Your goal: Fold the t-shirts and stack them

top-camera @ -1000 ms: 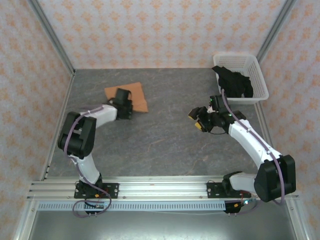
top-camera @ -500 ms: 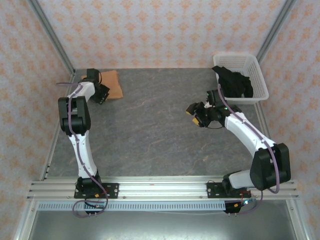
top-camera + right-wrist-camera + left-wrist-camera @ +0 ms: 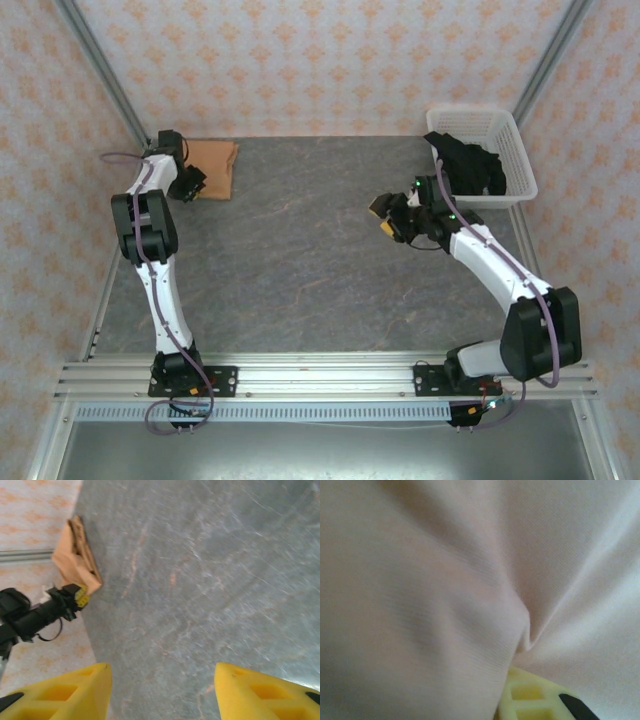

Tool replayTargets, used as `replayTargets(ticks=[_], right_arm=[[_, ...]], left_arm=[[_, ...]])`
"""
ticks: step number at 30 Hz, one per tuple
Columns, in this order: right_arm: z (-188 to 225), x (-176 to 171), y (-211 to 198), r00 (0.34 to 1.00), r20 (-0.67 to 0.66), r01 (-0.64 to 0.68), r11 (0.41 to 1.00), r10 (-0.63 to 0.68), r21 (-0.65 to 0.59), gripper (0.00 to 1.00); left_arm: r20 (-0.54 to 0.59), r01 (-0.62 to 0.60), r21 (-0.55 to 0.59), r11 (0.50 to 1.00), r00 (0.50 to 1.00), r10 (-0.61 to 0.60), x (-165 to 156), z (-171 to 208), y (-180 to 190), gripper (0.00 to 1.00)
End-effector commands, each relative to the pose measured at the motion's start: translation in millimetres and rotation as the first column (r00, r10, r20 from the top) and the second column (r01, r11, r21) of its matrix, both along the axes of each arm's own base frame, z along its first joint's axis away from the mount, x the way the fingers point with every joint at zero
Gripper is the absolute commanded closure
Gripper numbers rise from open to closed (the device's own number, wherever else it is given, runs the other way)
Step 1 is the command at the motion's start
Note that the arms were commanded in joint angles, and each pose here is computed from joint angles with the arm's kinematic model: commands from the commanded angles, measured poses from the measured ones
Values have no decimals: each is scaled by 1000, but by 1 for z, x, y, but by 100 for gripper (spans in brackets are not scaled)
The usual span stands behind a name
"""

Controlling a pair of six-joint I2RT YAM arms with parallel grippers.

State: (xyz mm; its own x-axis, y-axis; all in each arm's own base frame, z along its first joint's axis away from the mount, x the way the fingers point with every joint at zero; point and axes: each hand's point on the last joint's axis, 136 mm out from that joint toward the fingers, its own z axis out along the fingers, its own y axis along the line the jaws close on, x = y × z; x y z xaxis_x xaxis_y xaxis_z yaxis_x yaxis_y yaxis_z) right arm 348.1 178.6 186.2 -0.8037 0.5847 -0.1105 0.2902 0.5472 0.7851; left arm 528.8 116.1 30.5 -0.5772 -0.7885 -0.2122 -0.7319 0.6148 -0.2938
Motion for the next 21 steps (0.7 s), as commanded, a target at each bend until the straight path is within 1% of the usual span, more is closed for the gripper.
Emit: replayTargets(ticks=[1, 2, 3, 4, 5, 6, 8, 10, 11, 12, 13, 15, 17, 18, 19, 21], right_arm=[[42, 16, 4, 984, 179, 7, 997, -21, 79, 43], [47, 18, 4, 978, 205, 7, 996, -26, 90, 43], [54, 20, 4, 971, 236, 7, 995, -30, 99, 42], [60, 21, 5, 965, 261, 4, 994, -32, 107, 42], [65, 21, 4, 958, 284, 3, 994, -35, 113, 41], [68, 22, 3, 952, 302, 7, 994, -40, 111, 41], [72, 22, -1, 947, 317, 27, 995, -56, 95, 40], [77, 21, -10, 938, 340, 58, 997, -73, 52, 36], [79, 19, -16, 934, 348, 80, 997, -82, 20, 32], [81, 16, -21, 931, 356, 95, 995, -85, -10, 18], [82, 14, -28, 932, 352, 110, 993, -84, -53, 0], [77, 6, -44, 951, 298, 134, 978, -82, -159, 1], [74, -2, -62, 966, 239, 156, 954, -94, -255, 1], [76, -4, -67, 965, 246, 164, 946, -94, -280, 1], [85, -8, -76, 953, 282, 193, 933, -106, -304, 1], [97, -17, -96, 926, 347, 275, 895, -149, -350, 1]], left_arm=[[10, 14, -24, 1000, 1000, -14, -1, 18, -12, 68], [25, 12, -19, 1000, 1000, -11, -1, 27, -14, 60], [44, 7, -15, 1000, 999, -6, 0, 37, -16, 50], [62, 5, -9, 1000, 998, -4, -1, 47, -17, 34], [88, 6, 5, 1000, 996, -6, -3, 60, -20, 9], [112, 12, 17, 1000, 994, -14, -5, 73, -25, 0], [145, 49, 54, 997, 988, -56, -11, 98, -39, 0], [165, 94, 137, 986, 979, -117, -24, 125, -54, 0], [177, 105, 188, 977, 974, -138, -34, 141, -60, 0], [204, 109, 224, 969, 967, -156, -43, 160, -65, 0], [223, 113, 248, 962, 960, -170, -53, 171, -72, 0], [276, 88, 271, 958, 947, -165, -74, 191, -78, 0], [341, 17, 270, 963, 933, -112, -99, 206, -77, 0], [366, -23, 264, 964, 927, -78, -111, 210, -74, 0], [398, -69, 256, 964, 916, -40, -124, 215, -71, 0], [449, -131, 258, 957, 894, 2, -148, 222, -66, 0]])
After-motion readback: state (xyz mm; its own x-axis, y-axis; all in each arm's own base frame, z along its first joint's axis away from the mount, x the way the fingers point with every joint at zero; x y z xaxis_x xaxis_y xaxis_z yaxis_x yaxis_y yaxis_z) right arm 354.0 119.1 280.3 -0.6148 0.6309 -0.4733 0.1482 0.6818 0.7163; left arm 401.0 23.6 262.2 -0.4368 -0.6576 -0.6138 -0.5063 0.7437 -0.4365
